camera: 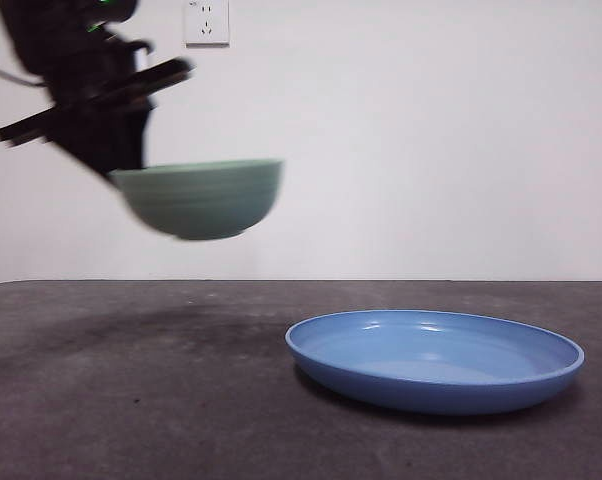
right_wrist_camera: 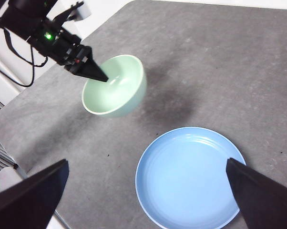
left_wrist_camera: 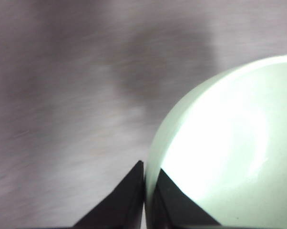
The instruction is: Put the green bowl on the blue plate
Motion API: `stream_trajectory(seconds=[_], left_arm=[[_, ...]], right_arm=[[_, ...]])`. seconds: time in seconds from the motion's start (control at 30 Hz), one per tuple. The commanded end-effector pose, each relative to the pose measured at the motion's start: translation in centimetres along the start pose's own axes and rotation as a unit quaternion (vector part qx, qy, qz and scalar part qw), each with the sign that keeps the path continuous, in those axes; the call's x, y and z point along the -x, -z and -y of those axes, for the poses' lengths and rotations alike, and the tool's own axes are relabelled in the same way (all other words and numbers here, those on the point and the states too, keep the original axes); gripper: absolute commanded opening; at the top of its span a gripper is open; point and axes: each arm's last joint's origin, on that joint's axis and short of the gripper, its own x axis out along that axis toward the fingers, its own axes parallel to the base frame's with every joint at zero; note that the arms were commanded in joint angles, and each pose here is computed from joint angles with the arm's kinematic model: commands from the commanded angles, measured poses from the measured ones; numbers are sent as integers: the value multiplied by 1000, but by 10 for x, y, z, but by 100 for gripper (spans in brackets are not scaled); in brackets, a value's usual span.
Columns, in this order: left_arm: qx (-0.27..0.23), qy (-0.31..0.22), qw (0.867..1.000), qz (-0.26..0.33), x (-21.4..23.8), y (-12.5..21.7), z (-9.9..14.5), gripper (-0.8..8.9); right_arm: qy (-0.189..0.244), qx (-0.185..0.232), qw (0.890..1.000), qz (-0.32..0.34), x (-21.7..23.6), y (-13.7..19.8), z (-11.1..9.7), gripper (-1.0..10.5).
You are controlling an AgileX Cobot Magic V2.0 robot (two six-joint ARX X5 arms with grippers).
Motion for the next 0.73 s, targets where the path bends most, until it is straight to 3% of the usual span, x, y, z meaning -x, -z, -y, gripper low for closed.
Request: stream_trajectory(seconds=[0.03,0.47,0.73], left_arm=[[-12,7,1000,-26,-19,-9,22,15],[-102,31,988,-110,-104,-22,120,15],[-129,29,980,-148,-138,-15,149,15]], right_arm=[[-4,2,1000,10,3,-5,-3,607],[-2,2,1000,10,3,-5,-2,607],[-3,4,1000,10,3,-5,-2,607]])
